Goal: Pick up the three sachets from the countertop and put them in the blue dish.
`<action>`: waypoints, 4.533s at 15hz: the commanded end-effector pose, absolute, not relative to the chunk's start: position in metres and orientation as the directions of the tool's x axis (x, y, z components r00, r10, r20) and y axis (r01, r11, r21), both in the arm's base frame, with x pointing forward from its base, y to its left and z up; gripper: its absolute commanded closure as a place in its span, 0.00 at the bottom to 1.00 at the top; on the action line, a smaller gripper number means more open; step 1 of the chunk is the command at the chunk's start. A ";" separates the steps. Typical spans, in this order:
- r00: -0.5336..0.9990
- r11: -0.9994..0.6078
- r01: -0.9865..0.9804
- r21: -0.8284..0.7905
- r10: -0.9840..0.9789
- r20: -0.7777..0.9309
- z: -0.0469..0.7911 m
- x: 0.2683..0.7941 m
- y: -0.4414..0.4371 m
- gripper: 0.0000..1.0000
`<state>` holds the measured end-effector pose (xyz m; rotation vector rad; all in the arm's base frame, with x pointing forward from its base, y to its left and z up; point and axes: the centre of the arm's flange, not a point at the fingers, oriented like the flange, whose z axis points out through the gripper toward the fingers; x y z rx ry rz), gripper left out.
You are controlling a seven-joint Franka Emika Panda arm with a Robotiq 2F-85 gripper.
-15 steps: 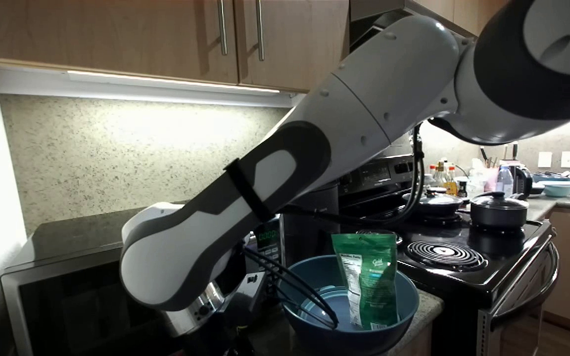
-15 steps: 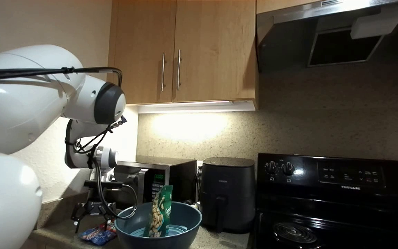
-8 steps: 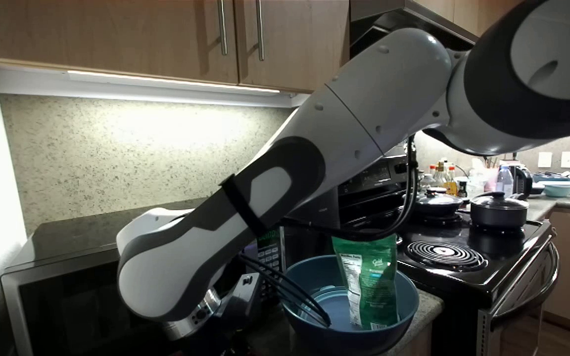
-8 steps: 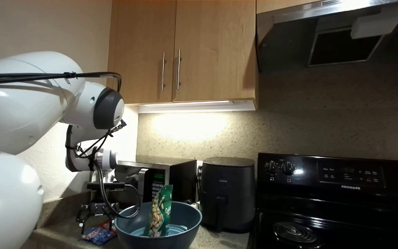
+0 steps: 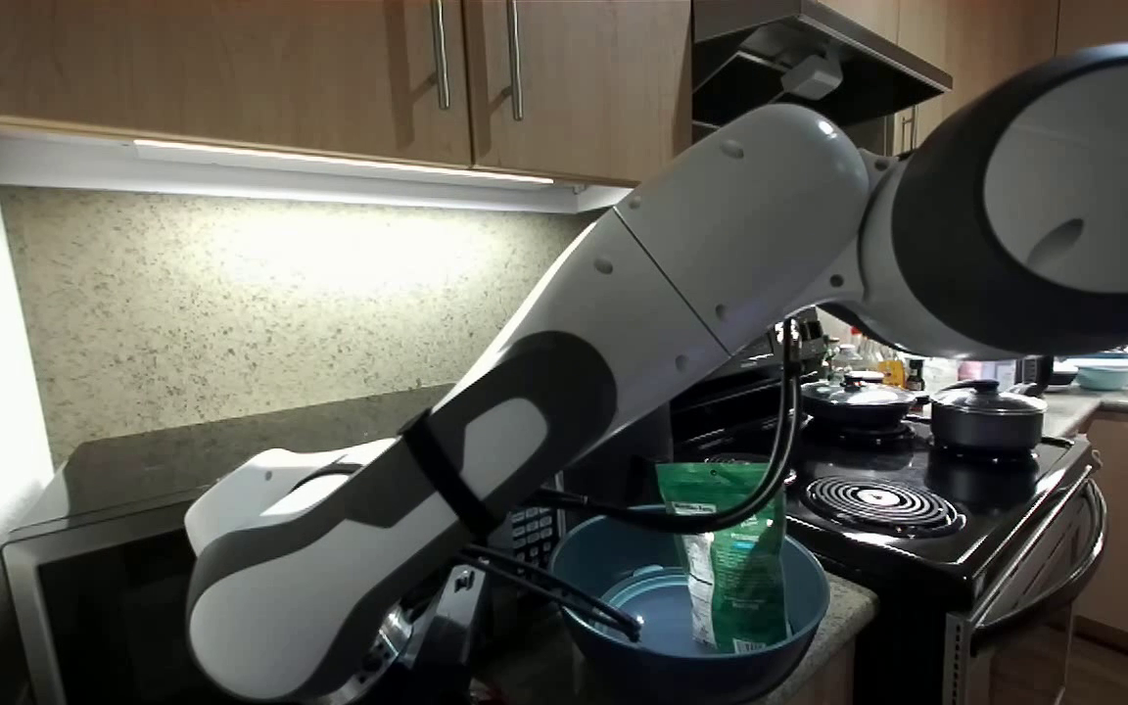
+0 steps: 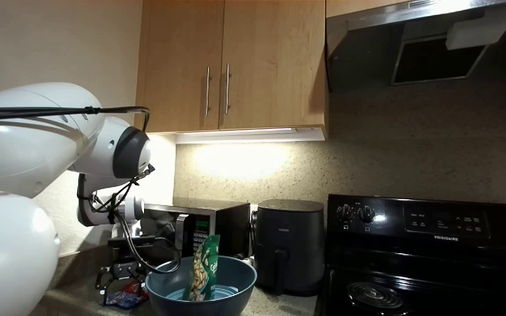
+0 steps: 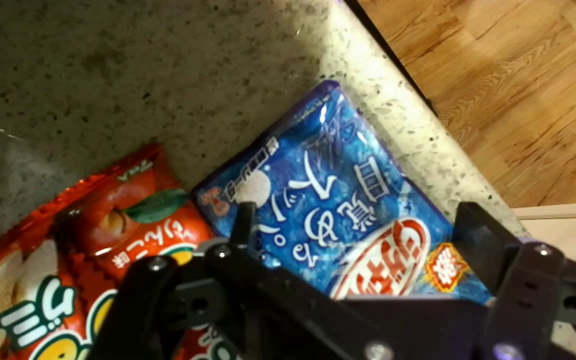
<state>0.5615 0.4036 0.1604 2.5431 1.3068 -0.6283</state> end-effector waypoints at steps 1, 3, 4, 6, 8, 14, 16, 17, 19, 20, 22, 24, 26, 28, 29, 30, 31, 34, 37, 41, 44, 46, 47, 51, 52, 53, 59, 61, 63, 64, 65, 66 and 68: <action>0.506 -0.574 0.819 0.009 0.714 -0.484 0.156 0.568 0.401 0.26; 0.509 -0.575 0.818 0.011 0.715 -0.478 0.159 0.570 0.397 0.39; 0.512 -0.577 0.817 0.012 0.715 -0.476 0.160 0.572 0.396 0.47; 0.518 -0.581 0.814 0.013 0.715 -0.469 0.163 0.575 0.397 0.57; 0.524 -0.588 0.809 0.009 0.714 -0.465 0.166 0.576 0.393 0.70; 0.561 -0.615 0.787 0.044 0.684 -0.466 0.221 0.576 0.388 0.94; 0.569 -0.624 0.781 0.043 0.680 -0.463 0.251 0.571 0.386 0.92; 0.572 -0.626 0.779 0.042 0.681 -0.458 0.268 0.569 0.384 0.93; 0.590 -0.635 0.770 0.057 0.676 -0.441 0.300 0.563 0.381 0.93; 0.602 -0.641 0.764 0.067 0.672 -0.431 0.316 0.561 0.379 0.94; 0.636 -0.661 0.744 0.102 0.651 -0.415 0.342 0.557 0.372 0.93; 0.677 -0.691 0.710 0.135 0.616 -0.402 0.364 0.552 0.361 0.94; 0.726 -0.733 0.660 0.165 0.565 -0.391 0.379 0.545 0.345 0.93; 0.774 -0.778 0.599 0.191 0.503 -0.385 0.387 0.536 0.327 0.93; 0.799 -0.802 0.562 0.201 0.464 -0.382 0.391 0.531 0.318 0.93; 0.820 -0.822 0.528 0.214 0.429 -0.379 0.394 0.526 0.312 0.94; 0.844 -0.843 0.487 0.228 0.386 -0.373 0.396 0.519 0.302 0.94; 0.916 -0.891 0.336 0.305 0.234 -0.325 0.398 0.502 0.276 0.94; 0.947 -0.915 0.199 0.350 0.087 -0.310 0.394 0.485 0.256 0.93; 0.970 -0.901 0.045 0.431 -0.063 -0.233 0.378 0.475 0.230 0.94; 0.984 -0.892 -0.026 0.451 -0.102 -0.145 0.360 0.486 0.214 0.94; 0.992 -0.886 -0.078 0.457 -0.115 -0.053 0.351 0.498 0.203 0.93; 0.993 -0.892 -0.097 0.443 -0.116 -0.016 0.346 0.504 0.198 0.93; 0.994 -0.925 -0.104 0.366 -0.081 0.077 0.334 0.528 0.191 0.93; 0.994 -0.932 -0.099 0.349 -0.075 0.081 0.333 0.532 0.191 0.94; 0.994 -0.937 -0.098 0.336 -0.073 0.087 0.332 0.535 0.191 0.94; 0.993 -0.952 -0.089 0.293 -0.062 0.097 0.326 0.540 0.194 0.37; 0.994 -0.958 -0.079 0.274 -0.055 0.092 0.328 0.539 0.199 0.23; 0.996 -0.966 -0.045 0.255 -0.023 0.088 0.334 0.537 0.213 0.10; 0.997 -0.969 -0.010 0.249 0.010 0.080 0.337 0.535 0.223 0.05; 0.997 -0.968 0.030 0.250 0.049 0.067 0.339 0.532 0.235 0.02; 0.993 -0.966 0.087 0.245 0.102 0.050 0.342 0.530 0.250 0.00; 0.980 -0.953 0.185 0.240 0.196 0.022 0.344 0.525 0.274 0.00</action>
